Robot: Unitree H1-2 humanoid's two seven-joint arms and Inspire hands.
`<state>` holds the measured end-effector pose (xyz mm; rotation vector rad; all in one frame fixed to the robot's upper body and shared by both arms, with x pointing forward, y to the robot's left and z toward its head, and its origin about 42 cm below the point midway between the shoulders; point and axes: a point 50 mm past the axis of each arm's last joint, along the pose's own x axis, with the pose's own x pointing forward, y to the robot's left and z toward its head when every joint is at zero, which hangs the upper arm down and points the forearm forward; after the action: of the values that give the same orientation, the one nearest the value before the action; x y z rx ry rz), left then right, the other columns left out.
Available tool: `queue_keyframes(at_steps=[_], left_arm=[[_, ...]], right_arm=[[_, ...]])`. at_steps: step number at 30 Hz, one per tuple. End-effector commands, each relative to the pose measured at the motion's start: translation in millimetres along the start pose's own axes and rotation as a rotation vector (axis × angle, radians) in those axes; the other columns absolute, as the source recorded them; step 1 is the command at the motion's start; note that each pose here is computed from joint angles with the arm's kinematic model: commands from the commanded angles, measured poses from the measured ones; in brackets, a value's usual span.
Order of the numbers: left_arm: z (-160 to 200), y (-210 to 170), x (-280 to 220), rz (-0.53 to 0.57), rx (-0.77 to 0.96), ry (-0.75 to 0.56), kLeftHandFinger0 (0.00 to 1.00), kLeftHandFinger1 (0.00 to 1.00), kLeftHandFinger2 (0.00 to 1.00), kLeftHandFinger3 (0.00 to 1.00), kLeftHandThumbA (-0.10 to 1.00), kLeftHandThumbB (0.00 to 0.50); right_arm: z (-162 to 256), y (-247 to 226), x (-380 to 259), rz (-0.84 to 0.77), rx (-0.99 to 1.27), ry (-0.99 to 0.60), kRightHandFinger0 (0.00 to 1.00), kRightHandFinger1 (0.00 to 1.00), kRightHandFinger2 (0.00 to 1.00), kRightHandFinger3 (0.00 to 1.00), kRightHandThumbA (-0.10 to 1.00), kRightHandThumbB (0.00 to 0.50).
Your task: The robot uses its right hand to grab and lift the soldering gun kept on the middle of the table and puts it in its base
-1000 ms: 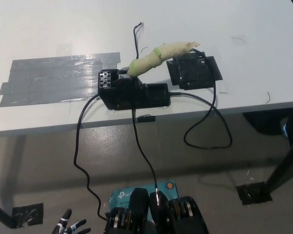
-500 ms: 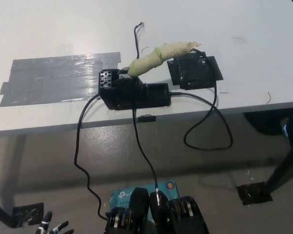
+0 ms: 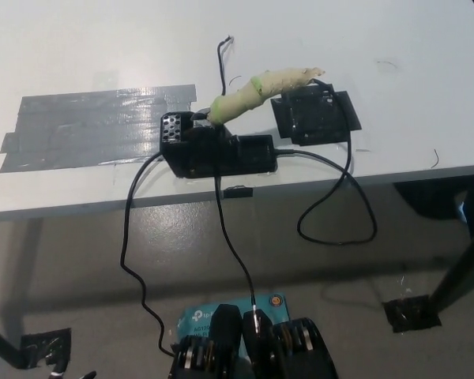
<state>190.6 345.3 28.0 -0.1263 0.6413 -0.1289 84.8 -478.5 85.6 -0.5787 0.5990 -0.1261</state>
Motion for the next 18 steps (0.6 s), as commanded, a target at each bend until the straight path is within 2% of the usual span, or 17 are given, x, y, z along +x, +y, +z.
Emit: queue_keyframes(at_steps=[1, 4, 7, 10, 14, 16, 18], left_arm=[[9.9, 12.3, -8.5, 0.016, 0.024, -0.027, 1.00, 1.00, 1.00, 1.00, 1.00, 0.500], [8.0, 13.4, -11.6, 0.031, 0.042, -0.018, 1.00, 1.00, 1.00, 1.00, 1.00, 0.500], [15.7, 9.7, -15.6, 0.022, 0.057, -0.024, 1.00, 1.00, 1.00, 1.00, 1.00, 0.500], [24.0, 6.3, -10.4, 0.020, 0.068, -0.037, 1.00, 1.00, 1.00, 1.00, 1.00, 0.500], [29.5, 4.2, -0.3, 0.020, 0.072, -0.066, 1.00, 1.00, 1.00, 1.00, 1.00, 0.489], [30.1, 2.1, 3.9, 0.016, 0.073, -0.074, 1.00, 1.00, 1.00, 1.00, 1.00, 0.499], [29.4, 3.0, 3.2, 0.020, 0.079, -0.078, 1.00, 1.00, 1.00, 1.00, 1.00, 0.472]], right_arm=[[8.3, -10.8, -1.9, -0.019, -0.006, -0.014, 1.00, 1.00, 1.00, 1.00, 0.42, 0.412], [9.3, -9.4, -3.6, 0.005, -0.017, -0.001, 1.00, 1.00, 1.00, 1.00, 0.44, 0.396], [12.7, -9.7, -1.4, 0.008, -0.023, -0.013, 1.00, 1.00, 1.00, 1.00, 0.38, 0.354], [19.5, -14.9, 5.8, 0.008, -0.057, -0.026, 1.00, 1.00, 1.00, 1.00, 0.44, 0.359], [26.2, -16.3, 16.6, 0.015, -0.086, -0.040, 1.00, 1.00, 1.00, 1.00, 0.46, 0.355], [30.2, -15.8, 20.7, 0.001, -0.111, -0.048, 1.00, 1.00, 1.00, 1.00, 0.44, 0.339], [34.7, -14.3, 23.4, -0.001, -0.109, -0.046, 1.00, 1.00, 1.00, 1.00, 0.41, 0.329]])
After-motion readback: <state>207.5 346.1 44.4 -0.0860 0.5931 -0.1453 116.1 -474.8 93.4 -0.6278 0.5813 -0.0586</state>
